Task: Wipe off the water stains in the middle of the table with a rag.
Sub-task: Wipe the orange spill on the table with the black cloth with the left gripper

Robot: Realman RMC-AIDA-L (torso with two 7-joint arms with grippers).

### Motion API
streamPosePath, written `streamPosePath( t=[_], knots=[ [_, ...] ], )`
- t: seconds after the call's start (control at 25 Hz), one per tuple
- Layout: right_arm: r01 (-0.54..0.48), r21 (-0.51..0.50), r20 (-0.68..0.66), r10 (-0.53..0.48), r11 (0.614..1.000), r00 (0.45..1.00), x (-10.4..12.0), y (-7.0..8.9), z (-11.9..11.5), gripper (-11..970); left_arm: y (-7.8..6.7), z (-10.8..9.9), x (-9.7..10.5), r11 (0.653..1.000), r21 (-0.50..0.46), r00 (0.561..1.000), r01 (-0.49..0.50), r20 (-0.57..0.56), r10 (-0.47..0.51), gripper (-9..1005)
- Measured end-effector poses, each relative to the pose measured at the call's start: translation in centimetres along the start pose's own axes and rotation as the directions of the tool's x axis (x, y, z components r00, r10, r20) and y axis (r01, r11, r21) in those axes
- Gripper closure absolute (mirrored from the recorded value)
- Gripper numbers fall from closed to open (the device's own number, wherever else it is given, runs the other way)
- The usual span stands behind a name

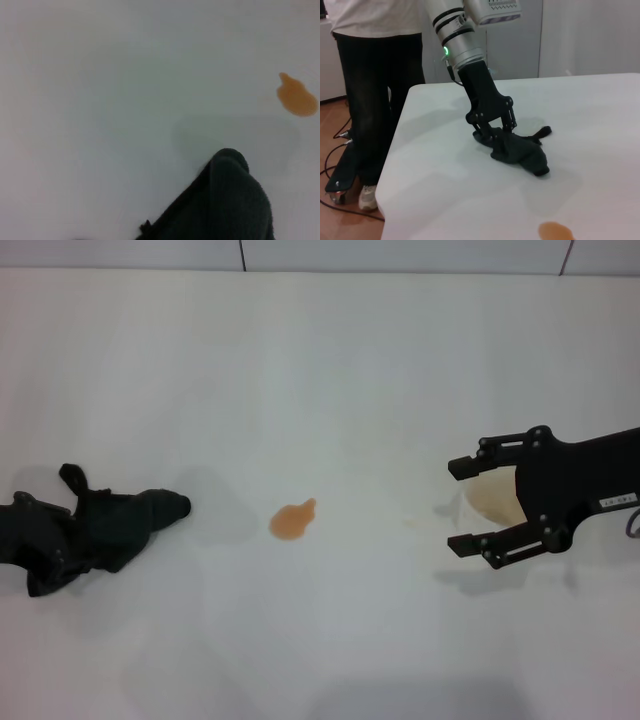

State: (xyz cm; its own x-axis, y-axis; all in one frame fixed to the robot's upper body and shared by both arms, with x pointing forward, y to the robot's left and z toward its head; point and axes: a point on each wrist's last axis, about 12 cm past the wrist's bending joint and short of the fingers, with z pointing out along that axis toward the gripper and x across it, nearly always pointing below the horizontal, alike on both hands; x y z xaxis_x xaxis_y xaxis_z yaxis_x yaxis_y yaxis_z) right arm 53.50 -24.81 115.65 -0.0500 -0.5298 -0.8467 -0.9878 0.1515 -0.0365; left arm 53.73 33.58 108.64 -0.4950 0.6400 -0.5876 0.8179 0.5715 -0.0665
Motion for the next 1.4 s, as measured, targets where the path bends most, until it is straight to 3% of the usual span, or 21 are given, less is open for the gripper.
streamPosePath(
  t=[0.08,0.24,0.52,0.8,0.96,1.4],
  knots=[
    [0.000,0.004,0.001,0.000,1.000,1.000,0.0,0.0,0.0,131,0.0,0.1,-0.3,1.000,0.006,1.000,0.002,0.002,-0.002,696],
    [-0.001,0.006,0.003,0.001,1.000,1.000,0.0,-0.1,0.0,132,-0.1,0.3,-1.4,1.000,0.030,1.000,0.007,0.022,-0.008,763],
    [0.004,0.017,0.008,-0.004,1.000,1.000,-0.2,-0.3,0.0,131,-1.0,2.0,-5.2,0.996,0.089,0.998,-0.007,0.064,0.001,879],
    [0.028,0.019,0.013,-0.029,0.999,0.999,-1.0,-0.8,0.8,131,-0.5,4.4,-9.5,0.999,0.043,0.998,0.003,0.057,-0.005,891],
    [0.044,0.015,0.014,-0.044,0.999,0.999,-1.5,-1.0,1.2,131,-0.2,5.9,-11.0,0.999,0.036,0.999,-0.009,0.050,0.007,891],
    [0.047,0.034,0.026,-0.048,0.998,0.998,-1.6,-1.2,1.1,131,-4.1,9.5,-14.0,0.976,0.158,0.989,-0.149,0.002,0.151,892]
  ],
)
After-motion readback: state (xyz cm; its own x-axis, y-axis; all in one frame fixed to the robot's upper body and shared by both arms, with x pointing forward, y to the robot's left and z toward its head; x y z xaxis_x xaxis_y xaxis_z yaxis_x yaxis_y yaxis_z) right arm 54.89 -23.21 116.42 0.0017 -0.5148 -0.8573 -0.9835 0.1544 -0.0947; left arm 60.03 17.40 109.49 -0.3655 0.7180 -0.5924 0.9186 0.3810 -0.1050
